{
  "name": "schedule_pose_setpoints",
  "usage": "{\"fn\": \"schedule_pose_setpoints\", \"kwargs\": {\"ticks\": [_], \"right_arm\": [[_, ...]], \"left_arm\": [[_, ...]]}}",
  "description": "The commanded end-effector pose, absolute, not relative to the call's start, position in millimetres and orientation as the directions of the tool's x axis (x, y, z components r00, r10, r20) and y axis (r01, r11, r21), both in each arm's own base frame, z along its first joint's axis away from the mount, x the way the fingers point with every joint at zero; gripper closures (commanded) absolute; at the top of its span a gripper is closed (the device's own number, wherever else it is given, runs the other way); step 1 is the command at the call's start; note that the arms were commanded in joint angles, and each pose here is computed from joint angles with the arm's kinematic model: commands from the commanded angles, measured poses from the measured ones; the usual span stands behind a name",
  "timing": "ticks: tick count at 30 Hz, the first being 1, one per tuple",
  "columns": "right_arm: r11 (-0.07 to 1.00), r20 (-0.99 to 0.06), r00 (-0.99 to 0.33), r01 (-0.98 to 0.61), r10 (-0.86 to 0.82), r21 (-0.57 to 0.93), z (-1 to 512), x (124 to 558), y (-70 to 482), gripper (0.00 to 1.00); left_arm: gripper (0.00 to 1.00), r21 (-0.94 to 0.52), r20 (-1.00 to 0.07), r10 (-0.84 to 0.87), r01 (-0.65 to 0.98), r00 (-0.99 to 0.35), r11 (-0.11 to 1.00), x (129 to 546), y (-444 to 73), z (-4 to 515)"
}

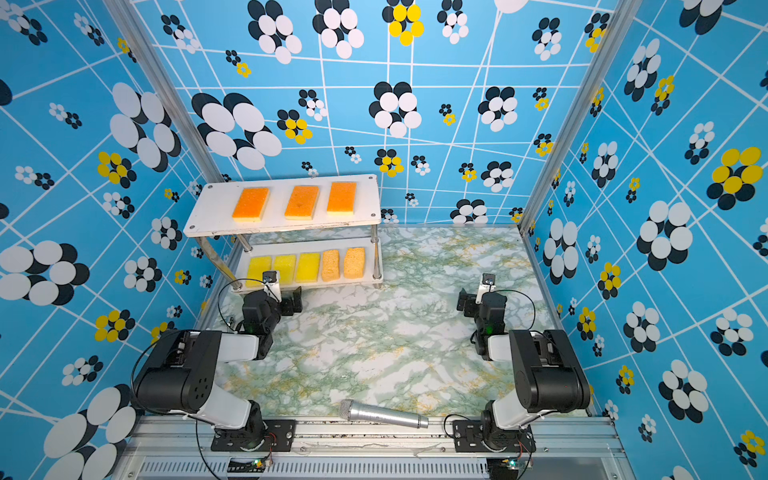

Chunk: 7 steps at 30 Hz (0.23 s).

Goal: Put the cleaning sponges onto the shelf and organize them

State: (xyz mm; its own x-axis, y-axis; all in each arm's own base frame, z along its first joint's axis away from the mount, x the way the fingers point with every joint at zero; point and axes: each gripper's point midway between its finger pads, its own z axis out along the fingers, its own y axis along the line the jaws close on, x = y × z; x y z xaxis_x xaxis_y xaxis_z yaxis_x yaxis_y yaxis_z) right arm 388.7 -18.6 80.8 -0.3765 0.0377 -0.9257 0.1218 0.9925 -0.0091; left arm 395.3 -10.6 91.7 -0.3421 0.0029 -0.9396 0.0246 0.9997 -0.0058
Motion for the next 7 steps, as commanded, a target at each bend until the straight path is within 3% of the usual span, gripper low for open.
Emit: {"fn": "schedule_pose_setpoints", "kwargs": {"ticks": [1, 7], "right_arm": [[0.991, -0.942, -0.334, 0.133, 0.036, -0.009, 94.0, 396.4, -21.4, 0.01], [0.991, -0.942, -0.335, 0.134, 0.037, -0.009, 93.6, 396.1, -21.6, 0.01]], "left_arm": [[0.01, 0.007, -0.942, 0.014, 0.023, -0.336, 1.0, 398.4, -9.7, 94.8], [0.01, 0.002, -0.941, 0.009, 0.022, -0.337, 1.0, 398.4, -8.6, 94.6]]}}
